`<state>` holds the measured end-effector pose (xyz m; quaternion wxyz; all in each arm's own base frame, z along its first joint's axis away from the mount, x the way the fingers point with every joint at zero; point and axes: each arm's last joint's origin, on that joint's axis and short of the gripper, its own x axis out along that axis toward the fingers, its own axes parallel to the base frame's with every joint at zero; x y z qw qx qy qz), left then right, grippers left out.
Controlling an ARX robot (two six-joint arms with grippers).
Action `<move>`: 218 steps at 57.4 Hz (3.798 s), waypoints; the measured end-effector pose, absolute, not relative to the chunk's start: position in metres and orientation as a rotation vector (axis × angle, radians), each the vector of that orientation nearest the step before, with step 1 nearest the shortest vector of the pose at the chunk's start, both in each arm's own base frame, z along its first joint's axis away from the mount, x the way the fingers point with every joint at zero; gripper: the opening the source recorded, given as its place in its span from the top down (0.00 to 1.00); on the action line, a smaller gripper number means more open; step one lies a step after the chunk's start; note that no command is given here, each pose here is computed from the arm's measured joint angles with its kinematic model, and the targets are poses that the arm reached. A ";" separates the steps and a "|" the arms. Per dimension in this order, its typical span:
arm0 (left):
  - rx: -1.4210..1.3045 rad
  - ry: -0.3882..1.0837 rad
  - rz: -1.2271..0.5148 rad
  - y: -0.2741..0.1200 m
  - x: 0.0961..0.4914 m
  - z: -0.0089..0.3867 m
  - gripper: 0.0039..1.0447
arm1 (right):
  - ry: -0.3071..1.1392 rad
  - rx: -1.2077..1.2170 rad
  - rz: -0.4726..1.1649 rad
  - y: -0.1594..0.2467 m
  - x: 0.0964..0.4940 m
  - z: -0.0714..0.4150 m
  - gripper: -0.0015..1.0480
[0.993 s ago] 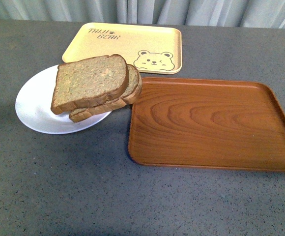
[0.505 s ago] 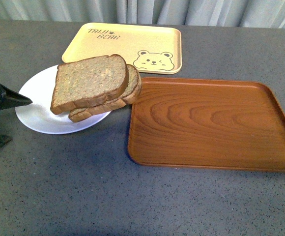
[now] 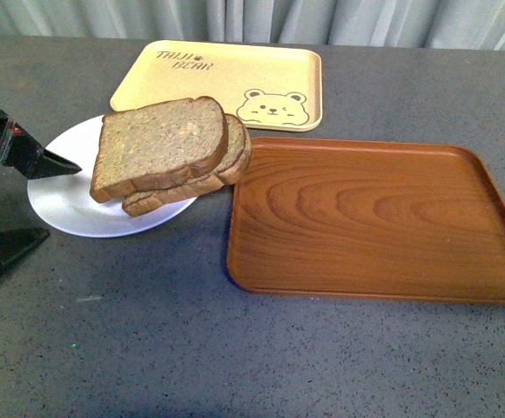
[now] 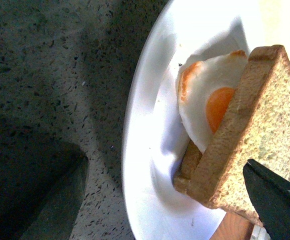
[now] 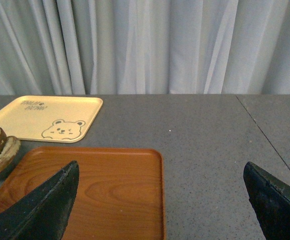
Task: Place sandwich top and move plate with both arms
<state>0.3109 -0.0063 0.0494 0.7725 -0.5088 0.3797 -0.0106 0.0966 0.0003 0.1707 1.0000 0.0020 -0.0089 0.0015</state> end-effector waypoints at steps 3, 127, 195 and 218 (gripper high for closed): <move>-1.115 0.823 -0.016 -0.008 0.312 0.049 0.08 | -0.018 0.004 0.003 0.000 0.097 0.171 0.09; -1.188 0.925 -0.143 -0.141 0.431 0.077 0.98 | -0.018 0.004 0.003 0.000 0.097 0.171 0.09; -1.184 0.908 -0.140 -0.150 0.463 0.060 0.16 | -0.018 0.004 0.003 0.000 0.097 0.171 0.09; -1.265 0.758 -0.129 -0.078 0.429 0.083 0.08 | -0.018 0.004 0.003 0.000 0.097 0.171 0.09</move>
